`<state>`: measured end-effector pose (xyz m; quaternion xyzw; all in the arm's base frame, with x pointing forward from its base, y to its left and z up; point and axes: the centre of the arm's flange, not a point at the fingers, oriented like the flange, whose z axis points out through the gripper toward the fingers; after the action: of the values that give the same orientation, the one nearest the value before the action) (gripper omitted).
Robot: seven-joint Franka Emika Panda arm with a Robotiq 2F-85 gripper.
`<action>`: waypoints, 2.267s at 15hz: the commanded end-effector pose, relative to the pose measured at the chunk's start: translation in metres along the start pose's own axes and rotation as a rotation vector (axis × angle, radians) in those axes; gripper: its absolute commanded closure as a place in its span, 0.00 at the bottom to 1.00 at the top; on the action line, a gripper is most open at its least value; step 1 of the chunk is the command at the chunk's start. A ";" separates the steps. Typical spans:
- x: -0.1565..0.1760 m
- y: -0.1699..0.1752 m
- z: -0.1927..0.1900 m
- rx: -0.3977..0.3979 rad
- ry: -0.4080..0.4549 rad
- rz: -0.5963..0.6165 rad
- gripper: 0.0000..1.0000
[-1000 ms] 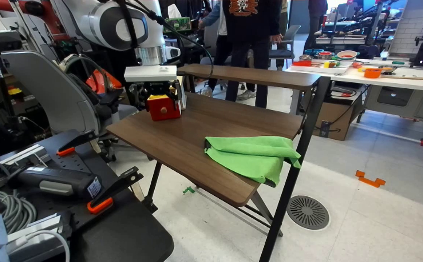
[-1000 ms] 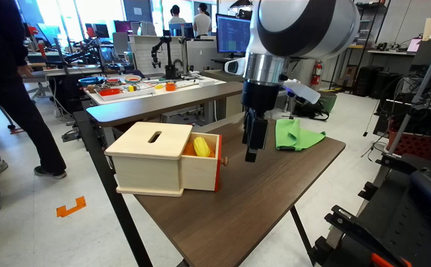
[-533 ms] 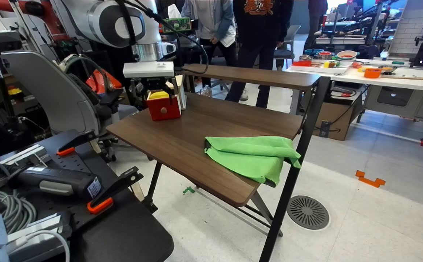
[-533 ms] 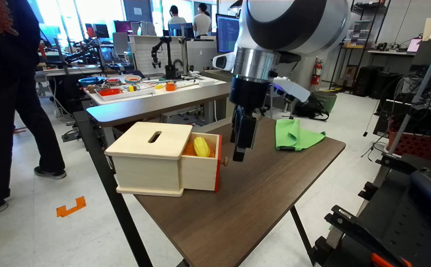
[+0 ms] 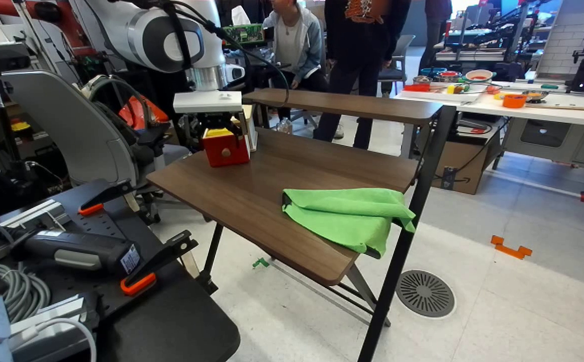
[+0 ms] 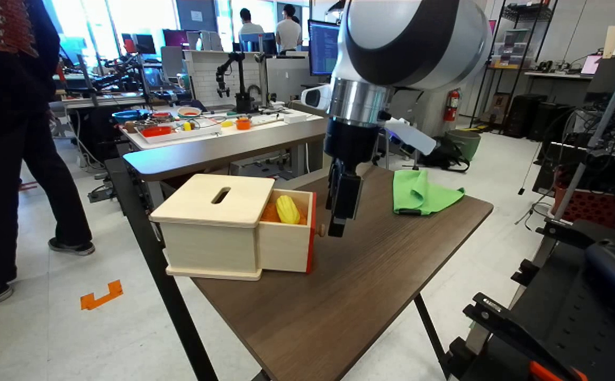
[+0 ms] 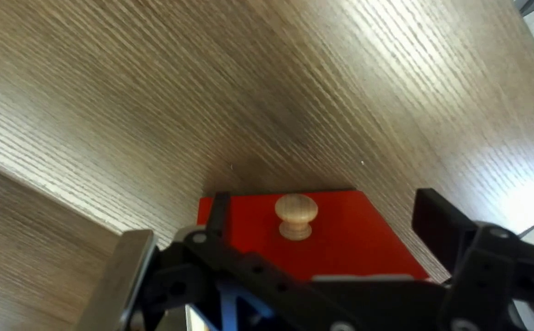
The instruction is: Push the red drawer closed
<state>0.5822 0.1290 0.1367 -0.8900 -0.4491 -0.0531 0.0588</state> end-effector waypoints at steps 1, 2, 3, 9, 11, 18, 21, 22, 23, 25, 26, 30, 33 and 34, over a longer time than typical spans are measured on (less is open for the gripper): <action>0.009 0.007 0.006 -0.071 0.041 0.015 0.00; 0.010 0.008 0.007 -0.083 0.052 0.020 0.00; 0.012 0.009 0.007 -0.087 0.063 0.025 0.00; 0.020 0.010 0.012 -0.072 0.087 0.035 0.00; 0.023 0.010 0.012 -0.070 0.092 0.034 0.00; 0.047 0.012 -0.001 -0.090 0.135 0.029 0.00; 0.053 0.014 0.004 -0.083 0.146 0.034 0.00; 0.053 0.014 0.006 -0.079 0.147 0.035 0.00; 0.054 0.015 0.009 -0.074 0.145 0.036 0.00; 0.053 0.016 0.013 -0.066 0.145 0.041 0.00; 0.053 0.017 0.016 -0.064 0.144 0.043 0.00; 0.056 0.020 0.021 -0.059 0.152 0.048 0.00; 0.065 0.020 0.018 -0.076 0.179 0.049 0.00; 0.068 0.020 0.016 -0.082 0.191 0.050 0.00</action>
<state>0.6230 0.1619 0.1277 -0.8945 -0.4254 -0.1221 0.0636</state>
